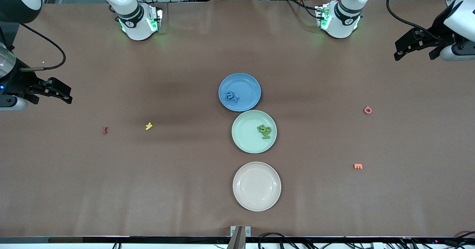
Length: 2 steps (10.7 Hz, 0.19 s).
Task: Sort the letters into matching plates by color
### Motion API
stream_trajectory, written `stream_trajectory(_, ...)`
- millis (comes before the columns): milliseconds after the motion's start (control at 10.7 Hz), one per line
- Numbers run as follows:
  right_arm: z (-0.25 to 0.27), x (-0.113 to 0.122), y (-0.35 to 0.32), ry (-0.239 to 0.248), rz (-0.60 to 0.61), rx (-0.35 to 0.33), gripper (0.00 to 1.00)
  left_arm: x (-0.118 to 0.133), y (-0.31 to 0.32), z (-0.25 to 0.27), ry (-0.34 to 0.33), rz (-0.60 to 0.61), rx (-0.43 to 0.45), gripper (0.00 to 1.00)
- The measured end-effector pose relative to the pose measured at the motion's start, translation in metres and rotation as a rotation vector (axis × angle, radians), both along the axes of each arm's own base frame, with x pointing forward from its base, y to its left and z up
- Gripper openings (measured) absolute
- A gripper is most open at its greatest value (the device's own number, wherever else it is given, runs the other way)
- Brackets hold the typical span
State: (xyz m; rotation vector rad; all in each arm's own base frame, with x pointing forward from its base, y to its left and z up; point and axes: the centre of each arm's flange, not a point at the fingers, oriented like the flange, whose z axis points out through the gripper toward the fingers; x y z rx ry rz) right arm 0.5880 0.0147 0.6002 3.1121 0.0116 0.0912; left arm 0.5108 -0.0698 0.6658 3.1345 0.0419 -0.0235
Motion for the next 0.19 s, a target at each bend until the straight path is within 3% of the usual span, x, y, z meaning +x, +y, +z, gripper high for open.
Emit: stream_trajectory(187, -0.0025, 0.0017, -0.0004, 0.001, -0.001, -0.001, 1.0, 0.0065, 0.0028, -0.0046, -0.013, 0.005, 0.005, 1.0)
